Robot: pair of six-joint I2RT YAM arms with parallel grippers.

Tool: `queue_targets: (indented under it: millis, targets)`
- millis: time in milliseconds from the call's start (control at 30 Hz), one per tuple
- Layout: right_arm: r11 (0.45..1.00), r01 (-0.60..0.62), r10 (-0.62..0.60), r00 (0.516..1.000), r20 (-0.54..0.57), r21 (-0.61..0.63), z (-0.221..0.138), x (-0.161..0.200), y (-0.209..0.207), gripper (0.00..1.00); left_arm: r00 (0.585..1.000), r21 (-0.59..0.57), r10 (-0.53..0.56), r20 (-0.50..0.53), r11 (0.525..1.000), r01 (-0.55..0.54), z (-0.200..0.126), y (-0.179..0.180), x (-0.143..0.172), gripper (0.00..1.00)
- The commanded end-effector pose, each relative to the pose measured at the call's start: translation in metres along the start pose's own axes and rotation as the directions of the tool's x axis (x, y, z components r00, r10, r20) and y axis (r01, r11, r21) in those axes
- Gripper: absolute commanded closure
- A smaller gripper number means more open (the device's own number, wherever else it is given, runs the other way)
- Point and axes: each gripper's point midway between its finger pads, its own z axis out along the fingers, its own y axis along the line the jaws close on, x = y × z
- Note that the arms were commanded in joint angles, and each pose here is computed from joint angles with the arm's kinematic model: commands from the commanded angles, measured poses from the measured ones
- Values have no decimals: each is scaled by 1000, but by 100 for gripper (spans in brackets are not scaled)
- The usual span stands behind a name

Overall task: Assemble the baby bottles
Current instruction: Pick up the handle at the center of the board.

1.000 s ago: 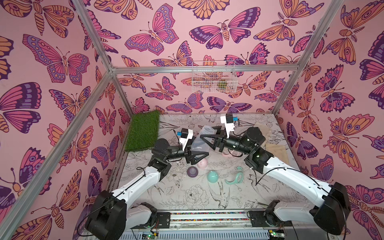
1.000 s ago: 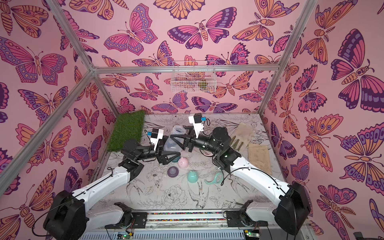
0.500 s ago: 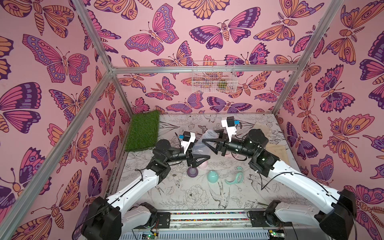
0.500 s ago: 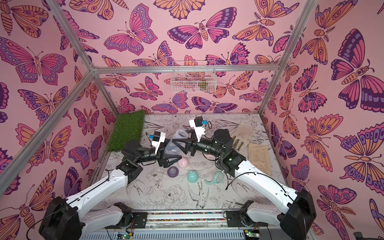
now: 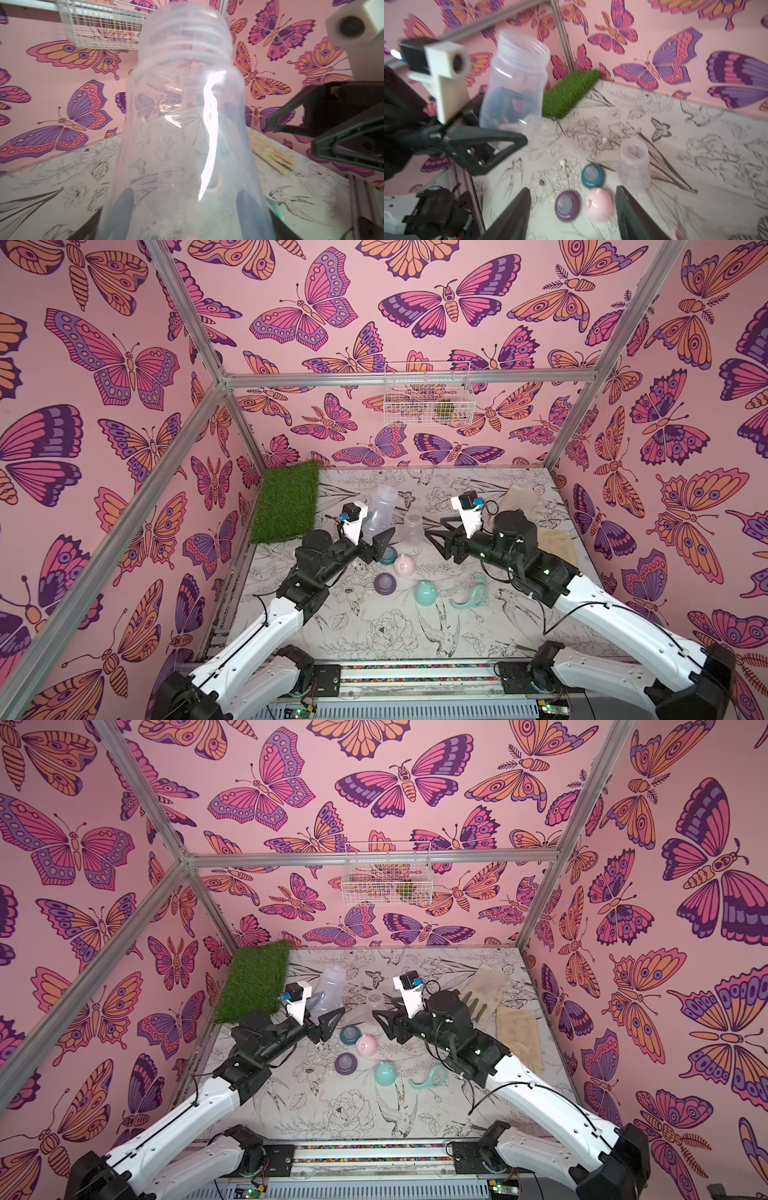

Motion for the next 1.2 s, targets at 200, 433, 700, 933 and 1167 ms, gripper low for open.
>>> queue_targets:
  millis: [200, 433, 700, 933, 1167]
  targets:
    - [971, -37, 117, 935, -336, 234, 16, 106, -48, 52, 998, -210, 55, -13, 976, -57, -18, 34, 12, 100]
    - [837, -165, 356, 889, -290, 521, -25, 138, -115, 54, 998, -186, 58, 3, 981, -56, -16, 30, 17, 100]
    - [673, -486, 591, 807, -10, 558, -32, 119, -194, 40, 999, -139, 46, 12, 989, -44, -13, 23, 17, 100]
    - [657, -569, 675, 736, -48, 494, -3, 137, -212, 30, 998, -125, 56, 14, 991, -54, -15, 20, 18, 100]
    - [619, -583, 713, 698, -65, 526, -10, 168, -210, 33, 997, -116, 68, 23, 991, -65, -17, 18, 15, 100]
